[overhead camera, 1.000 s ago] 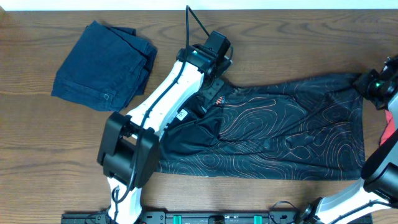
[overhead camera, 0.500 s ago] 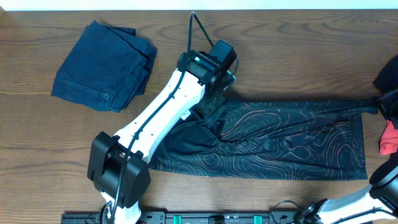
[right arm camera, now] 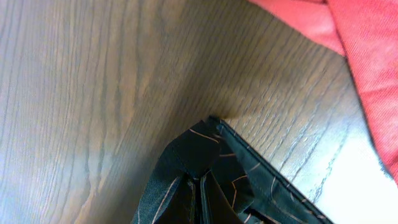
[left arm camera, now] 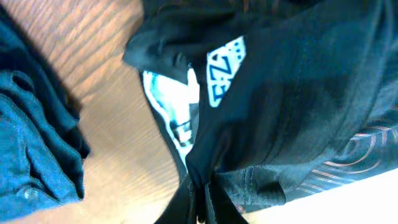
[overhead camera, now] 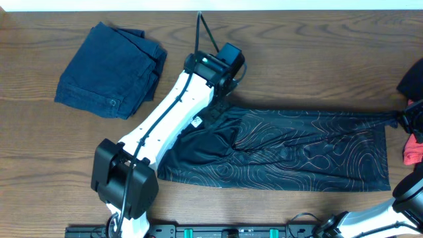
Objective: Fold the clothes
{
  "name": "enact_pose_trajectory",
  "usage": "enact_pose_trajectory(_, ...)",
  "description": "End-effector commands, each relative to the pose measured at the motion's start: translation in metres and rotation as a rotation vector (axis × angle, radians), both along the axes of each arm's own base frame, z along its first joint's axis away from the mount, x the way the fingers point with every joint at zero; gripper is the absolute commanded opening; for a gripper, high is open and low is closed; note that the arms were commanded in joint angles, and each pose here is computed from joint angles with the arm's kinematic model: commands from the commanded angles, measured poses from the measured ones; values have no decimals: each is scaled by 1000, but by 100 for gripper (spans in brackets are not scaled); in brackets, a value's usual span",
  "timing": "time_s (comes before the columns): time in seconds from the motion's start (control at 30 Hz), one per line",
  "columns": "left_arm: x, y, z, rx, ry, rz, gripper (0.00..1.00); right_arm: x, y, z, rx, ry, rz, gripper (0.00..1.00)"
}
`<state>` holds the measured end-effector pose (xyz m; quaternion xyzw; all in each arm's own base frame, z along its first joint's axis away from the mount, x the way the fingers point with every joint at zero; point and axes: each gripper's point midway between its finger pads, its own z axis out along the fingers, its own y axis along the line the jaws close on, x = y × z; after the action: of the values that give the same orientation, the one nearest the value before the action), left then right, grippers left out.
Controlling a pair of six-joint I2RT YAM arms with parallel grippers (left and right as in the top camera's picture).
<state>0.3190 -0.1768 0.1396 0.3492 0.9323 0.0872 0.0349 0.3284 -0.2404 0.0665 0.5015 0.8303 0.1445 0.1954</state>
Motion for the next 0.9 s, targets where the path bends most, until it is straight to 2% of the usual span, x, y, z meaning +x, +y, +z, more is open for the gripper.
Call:
enact_pose_trajectory(0.0,7,30,8,90,-25,61,6,-6,-10,6,-45,13,-21,1)
enact_pose_trajectory(0.23,-13,28,5,61,68,85,6,-32,12,-4,49,129,-24,1)
enact_pose_trajectory(0.4,-23,25,4,38,118,86,9,-53,7,-11,19,240,-74,10)
enact_pose_trajectory(0.6,-32,28,5,46,155,88,10,-71,10,-14,38,315,-93,5)
enact_pose_trajectory(0.67,-34,24,4,27,168,89,17,-71,13,-14,50,314,-91,7)
enact_pose_trajectory(0.77,-35,19,3,-4,177,90,25,-58,29,-10,121,247,-47,20)
enact_pose_trajectory(0.87,-32,16,3,-13,164,89,34,-39,51,-5,174,165,57,27)
